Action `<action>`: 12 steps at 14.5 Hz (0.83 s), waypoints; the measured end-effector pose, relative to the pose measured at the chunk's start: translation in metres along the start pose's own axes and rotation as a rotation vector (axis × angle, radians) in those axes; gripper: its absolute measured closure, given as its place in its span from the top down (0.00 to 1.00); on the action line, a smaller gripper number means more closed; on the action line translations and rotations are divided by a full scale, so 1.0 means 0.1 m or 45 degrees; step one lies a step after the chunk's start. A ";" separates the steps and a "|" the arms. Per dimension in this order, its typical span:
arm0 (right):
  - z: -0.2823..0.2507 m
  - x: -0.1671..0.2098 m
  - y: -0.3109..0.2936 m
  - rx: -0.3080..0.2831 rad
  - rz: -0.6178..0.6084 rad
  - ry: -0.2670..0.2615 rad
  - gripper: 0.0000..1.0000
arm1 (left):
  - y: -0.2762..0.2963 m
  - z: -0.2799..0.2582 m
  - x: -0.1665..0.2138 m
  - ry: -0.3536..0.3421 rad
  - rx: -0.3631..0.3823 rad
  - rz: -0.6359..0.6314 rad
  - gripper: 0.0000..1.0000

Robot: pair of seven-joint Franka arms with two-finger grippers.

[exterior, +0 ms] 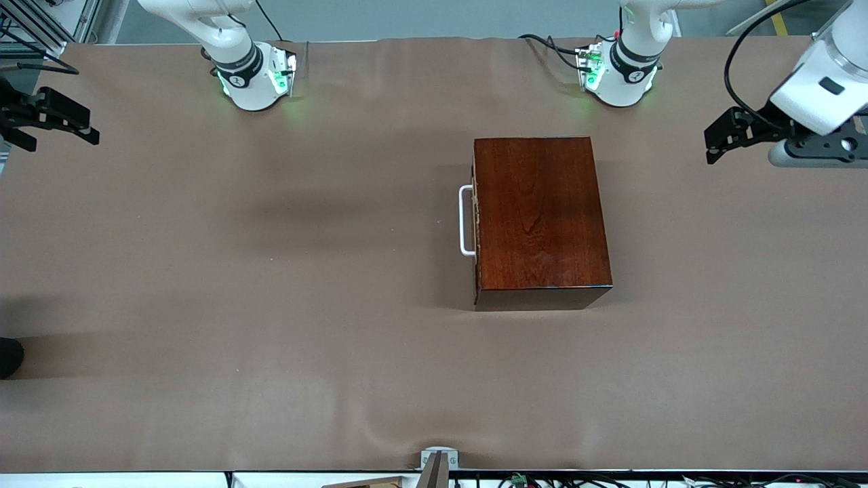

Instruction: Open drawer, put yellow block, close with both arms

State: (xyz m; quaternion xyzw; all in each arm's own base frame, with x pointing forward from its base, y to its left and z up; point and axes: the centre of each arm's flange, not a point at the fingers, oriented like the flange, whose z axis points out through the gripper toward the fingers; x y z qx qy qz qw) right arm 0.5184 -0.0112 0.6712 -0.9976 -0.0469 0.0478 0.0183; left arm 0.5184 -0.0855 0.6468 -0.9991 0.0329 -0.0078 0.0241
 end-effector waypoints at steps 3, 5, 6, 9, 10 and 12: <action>0.00 0.00 0.00 0.000 0.000 0.000 1.00 | -0.05 -0.04 -0.12 0.015 -0.003 -0.018 1.00; 0.00 0.00 0.00 0.000 0.000 -0.002 1.00 | -0.09 -0.12 -0.13 0.035 -0.005 -0.029 1.00; 0.00 0.00 0.00 0.000 0.000 -0.002 1.00 | -0.11 -0.16 -0.12 0.046 -0.006 -0.034 1.00; 0.00 0.00 0.00 0.000 0.000 -0.003 1.00 | -0.14 -0.22 -0.11 0.061 -0.009 -0.040 1.00; 0.00 0.00 0.00 0.000 0.000 -0.003 1.00 | -0.14 -0.22 -0.11 0.061 -0.009 -0.041 1.00; 0.01 -0.01 0.00 0.001 0.000 -0.007 1.00 | -0.14 -0.21 -0.10 0.058 -0.009 -0.041 1.00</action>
